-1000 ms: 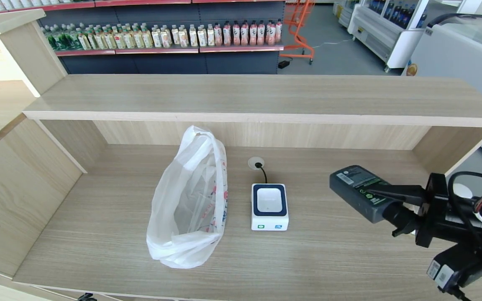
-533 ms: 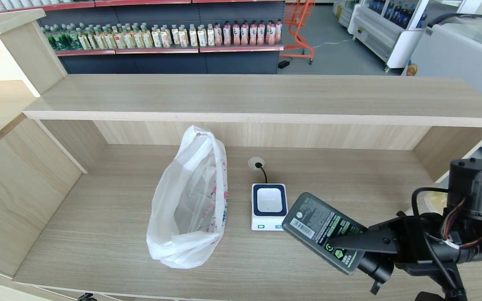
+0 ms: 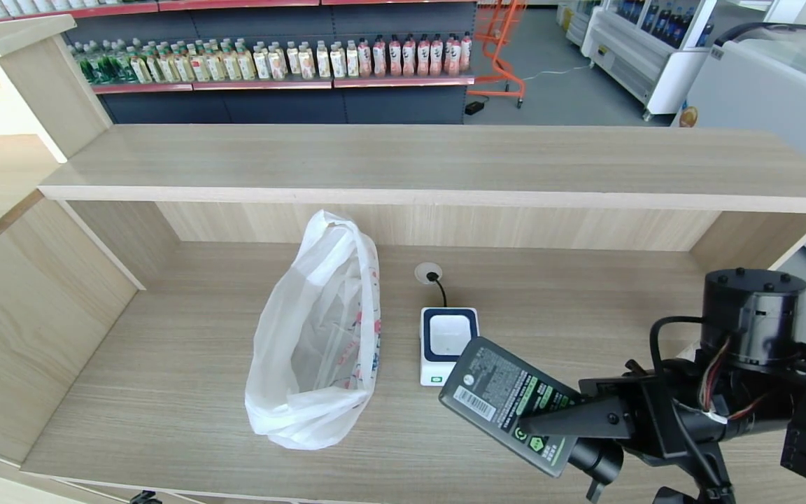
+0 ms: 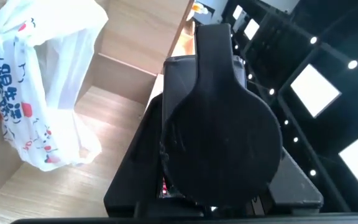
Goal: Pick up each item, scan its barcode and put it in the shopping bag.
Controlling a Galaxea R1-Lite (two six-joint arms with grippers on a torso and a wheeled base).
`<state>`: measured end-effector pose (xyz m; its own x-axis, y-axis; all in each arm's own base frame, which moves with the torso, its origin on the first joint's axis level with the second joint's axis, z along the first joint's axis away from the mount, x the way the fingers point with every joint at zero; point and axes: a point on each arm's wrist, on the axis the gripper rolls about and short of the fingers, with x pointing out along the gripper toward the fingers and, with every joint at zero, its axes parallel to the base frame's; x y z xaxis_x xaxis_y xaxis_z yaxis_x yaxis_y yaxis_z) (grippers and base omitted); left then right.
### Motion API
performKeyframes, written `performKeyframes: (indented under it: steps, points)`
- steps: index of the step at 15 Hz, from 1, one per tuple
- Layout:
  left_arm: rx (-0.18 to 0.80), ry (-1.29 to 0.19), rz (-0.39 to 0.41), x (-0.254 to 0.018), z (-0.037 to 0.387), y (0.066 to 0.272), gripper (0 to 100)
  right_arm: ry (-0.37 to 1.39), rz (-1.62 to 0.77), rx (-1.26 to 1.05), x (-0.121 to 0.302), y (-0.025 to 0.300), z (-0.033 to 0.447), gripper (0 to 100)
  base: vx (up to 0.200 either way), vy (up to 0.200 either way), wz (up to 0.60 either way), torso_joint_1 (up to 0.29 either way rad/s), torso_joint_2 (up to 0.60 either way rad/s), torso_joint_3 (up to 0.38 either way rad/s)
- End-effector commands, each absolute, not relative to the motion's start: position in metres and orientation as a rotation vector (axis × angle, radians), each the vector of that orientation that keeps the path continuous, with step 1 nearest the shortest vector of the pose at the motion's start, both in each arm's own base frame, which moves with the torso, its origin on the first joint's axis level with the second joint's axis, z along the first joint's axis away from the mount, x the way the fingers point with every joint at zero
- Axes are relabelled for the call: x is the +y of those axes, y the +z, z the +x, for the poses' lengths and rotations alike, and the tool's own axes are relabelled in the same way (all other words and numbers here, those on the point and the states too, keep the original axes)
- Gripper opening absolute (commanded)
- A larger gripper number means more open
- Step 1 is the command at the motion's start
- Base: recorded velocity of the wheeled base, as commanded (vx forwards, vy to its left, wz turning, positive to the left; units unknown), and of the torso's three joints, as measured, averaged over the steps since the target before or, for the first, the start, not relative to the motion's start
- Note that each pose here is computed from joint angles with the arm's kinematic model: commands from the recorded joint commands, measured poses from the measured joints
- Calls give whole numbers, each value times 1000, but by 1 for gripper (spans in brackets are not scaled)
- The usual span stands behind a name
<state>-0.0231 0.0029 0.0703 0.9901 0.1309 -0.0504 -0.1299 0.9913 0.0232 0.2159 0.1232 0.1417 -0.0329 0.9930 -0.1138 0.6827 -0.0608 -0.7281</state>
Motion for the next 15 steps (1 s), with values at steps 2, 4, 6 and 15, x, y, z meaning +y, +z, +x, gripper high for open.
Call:
performKeyframes:
  steps: [2, 4, 6, 15]
  points:
    - [52, 130, 20, 3, -23, 70, 100, 886, -1782, -1764, 126, 140, 218, 0, 0, 0, 0, 0, 0, 0]
    - [52, 131, 20, 3, -23, 70, 100, 886, -1782, -1764, 126, 140, 218, 0, 0, 0, 0, 0, 0, 0]
    - [52, 132, 19, 3, -23, 70, 100, 886, -1782, -1764, 126, 140, 217, 0, 0, 0, 0, 0, 0, 0]
    - [52, 131, 20, 3, -23, 70, 100, 869, -1740, -1867, 144, 150, 213, 0, 0, 0, 0, 0, 0, 0]
